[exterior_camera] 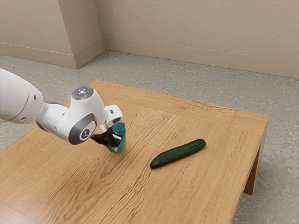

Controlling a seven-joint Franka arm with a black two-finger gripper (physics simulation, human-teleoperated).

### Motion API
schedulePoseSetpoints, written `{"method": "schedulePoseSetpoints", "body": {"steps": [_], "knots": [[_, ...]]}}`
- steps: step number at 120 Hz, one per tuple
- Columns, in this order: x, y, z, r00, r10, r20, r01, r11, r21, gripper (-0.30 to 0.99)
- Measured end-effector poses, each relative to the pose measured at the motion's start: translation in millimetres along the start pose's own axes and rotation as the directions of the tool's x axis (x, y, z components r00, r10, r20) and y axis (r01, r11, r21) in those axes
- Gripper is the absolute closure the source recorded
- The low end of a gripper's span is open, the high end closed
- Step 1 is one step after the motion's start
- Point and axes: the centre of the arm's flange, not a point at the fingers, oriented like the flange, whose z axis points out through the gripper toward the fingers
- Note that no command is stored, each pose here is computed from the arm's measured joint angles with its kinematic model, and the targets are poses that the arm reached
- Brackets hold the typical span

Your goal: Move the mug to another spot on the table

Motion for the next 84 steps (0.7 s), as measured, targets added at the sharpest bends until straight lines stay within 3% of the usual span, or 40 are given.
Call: {"method": "schedulePoseSetpoints", "body": {"steps": [4, 24, 39, 84], "knots": [[0, 0, 2, 1.000, -0.001, -0.008, 0.001, 1.000, -0.002, 0.76], [2, 1, 3, 0.999, -0.027, -0.021, 0.027, 0.999, -0.023, 0.39], [2, 2, 2, 0.999, -0.031, -0.024, 0.030, 0.999, -0.032, 0.22], [13, -18, -36, 0.998, -0.070, 0.005, 0.070, 0.996, -0.058, 0.04]]}}
